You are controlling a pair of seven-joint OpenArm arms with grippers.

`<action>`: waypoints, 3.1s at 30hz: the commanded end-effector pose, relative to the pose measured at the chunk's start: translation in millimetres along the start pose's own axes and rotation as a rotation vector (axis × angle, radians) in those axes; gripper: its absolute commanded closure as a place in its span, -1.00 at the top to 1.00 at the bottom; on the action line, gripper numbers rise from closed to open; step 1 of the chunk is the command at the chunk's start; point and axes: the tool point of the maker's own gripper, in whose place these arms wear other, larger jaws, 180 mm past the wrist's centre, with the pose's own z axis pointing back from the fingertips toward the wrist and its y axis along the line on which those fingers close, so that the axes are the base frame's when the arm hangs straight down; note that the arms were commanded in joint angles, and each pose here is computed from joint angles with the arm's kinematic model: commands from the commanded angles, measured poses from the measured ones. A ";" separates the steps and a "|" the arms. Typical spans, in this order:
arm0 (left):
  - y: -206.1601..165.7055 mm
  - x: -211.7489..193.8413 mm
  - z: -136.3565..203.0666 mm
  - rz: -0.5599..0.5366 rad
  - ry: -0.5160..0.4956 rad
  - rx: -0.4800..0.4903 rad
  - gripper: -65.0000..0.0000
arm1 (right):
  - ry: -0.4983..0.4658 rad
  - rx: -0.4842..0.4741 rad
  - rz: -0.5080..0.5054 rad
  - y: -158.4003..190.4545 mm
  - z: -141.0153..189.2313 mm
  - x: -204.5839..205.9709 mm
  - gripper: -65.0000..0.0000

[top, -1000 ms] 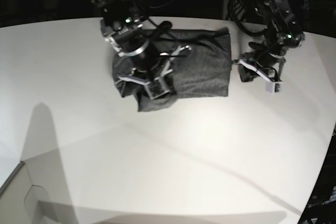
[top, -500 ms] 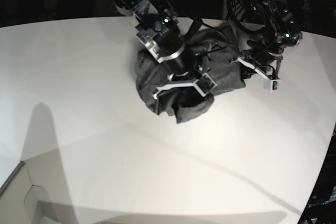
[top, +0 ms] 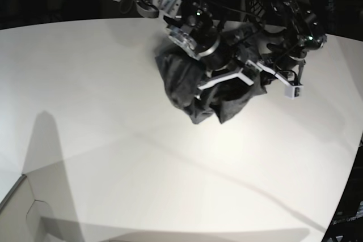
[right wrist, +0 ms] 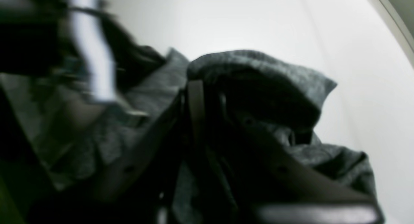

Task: Layout the t-shirt on the table in an organized manner, then fold the t-shirt properly
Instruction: 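Fold the lifted strip end over onto the rest of the shirt, then release the shirt and press the folded bundle flat with both grippers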

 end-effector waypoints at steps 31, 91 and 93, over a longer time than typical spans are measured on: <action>1.4 16.2 3.6 -0.014 -0.046 -0.001 -0.96 | -0.055 0.068 0.083 27.8 -37.4 41.3 -0.79; 0.2 18.3 3.7 -0.021 -0.052 -0.007 -0.96 | 0.106 -0.236 -0.187 -112.7 15.8 -59.6 -1.00; -0.3 18.1 3.5 -0.020 -0.052 -0.008 -0.96 | 0.084 -0.221 -0.175 -107.0 25.9 -54.5 -1.00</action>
